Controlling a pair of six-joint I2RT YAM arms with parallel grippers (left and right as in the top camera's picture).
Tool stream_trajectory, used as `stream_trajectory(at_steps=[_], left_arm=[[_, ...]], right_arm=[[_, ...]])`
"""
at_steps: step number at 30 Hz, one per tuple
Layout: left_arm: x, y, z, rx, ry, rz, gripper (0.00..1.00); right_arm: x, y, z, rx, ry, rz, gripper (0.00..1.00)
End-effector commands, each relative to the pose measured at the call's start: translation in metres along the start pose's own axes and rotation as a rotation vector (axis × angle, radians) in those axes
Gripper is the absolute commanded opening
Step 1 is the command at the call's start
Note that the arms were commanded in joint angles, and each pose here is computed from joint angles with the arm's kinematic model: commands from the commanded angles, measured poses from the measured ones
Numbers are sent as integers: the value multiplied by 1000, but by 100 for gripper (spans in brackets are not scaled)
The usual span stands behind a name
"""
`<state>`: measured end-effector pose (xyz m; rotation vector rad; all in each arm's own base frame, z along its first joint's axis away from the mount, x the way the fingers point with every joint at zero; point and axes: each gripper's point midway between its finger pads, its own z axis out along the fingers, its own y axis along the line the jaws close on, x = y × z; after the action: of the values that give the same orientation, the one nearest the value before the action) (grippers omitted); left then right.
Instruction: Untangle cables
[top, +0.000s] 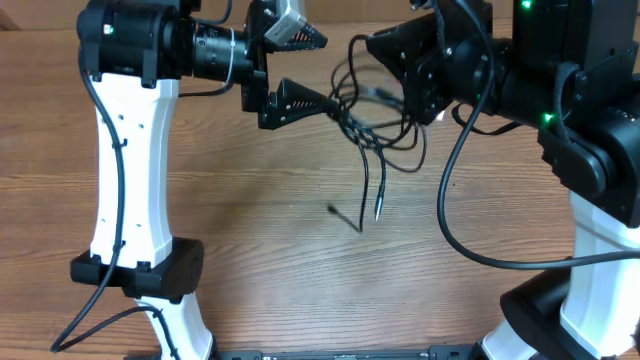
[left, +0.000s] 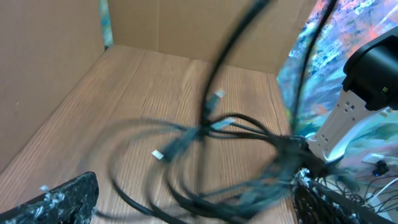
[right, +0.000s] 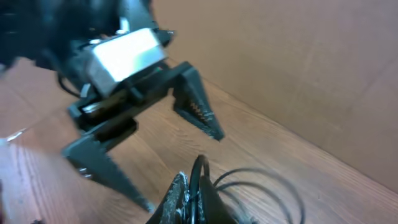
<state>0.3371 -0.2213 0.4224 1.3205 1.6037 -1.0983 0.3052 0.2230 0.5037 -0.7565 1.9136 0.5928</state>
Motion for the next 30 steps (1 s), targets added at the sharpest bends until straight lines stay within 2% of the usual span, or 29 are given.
stream_trajectory(at_steps=[1,4,5,6,7,11,17,18,19,20,21,24,26,27,30], left_arm=[[-7,0,7,52,-51,52,100],[-12,-3,14,78,-69,84,99],[-13,-4,17,82,-69,94,95],[-14,-6,20,87,-69,109,63],[-15,-7,24,89,-65,121,4],[-16,-9,31,94,-51,120,4],[-4,27,12,-108,35,-85,4],[-3,31,3,-141,35,-115,5],[-3,33,-5,-167,35,-128,4],[-4,34,-14,-197,32,-143,4],[-5,34,-19,-212,27,-146,5],[-11,32,-43,-274,4,-159,4],[-14,31,-56,-319,-2,-174,4],[-14,30,-59,-335,-1,-177,4],[-20,26,-69,-401,2,-178,4]], right_arm=[[-8,15,-12,-63,-40,-15,4],[-6,15,-12,-63,-35,-13,4],[-6,15,-12,-63,-34,-13,4],[-5,15,-12,-63,-31,-12,4],[-5,15,-12,-63,-30,-11,4],[-5,15,-13,-63,-31,-12,4],[-6,12,-13,-43,-35,-13,4],[-8,12,-13,-43,-41,-16,7],[-11,10,-13,-32,-54,-20,61],[-14,4,-13,5,-65,-23,100],[-15,-2,-13,38,-68,-23,100],[-15,-56,-19,333,-60,-5,100],[-6,-73,-18,396,-25,11,100],[-1,-74,-14,383,-3,19,100],[23,-50,19,181,93,53,100]])
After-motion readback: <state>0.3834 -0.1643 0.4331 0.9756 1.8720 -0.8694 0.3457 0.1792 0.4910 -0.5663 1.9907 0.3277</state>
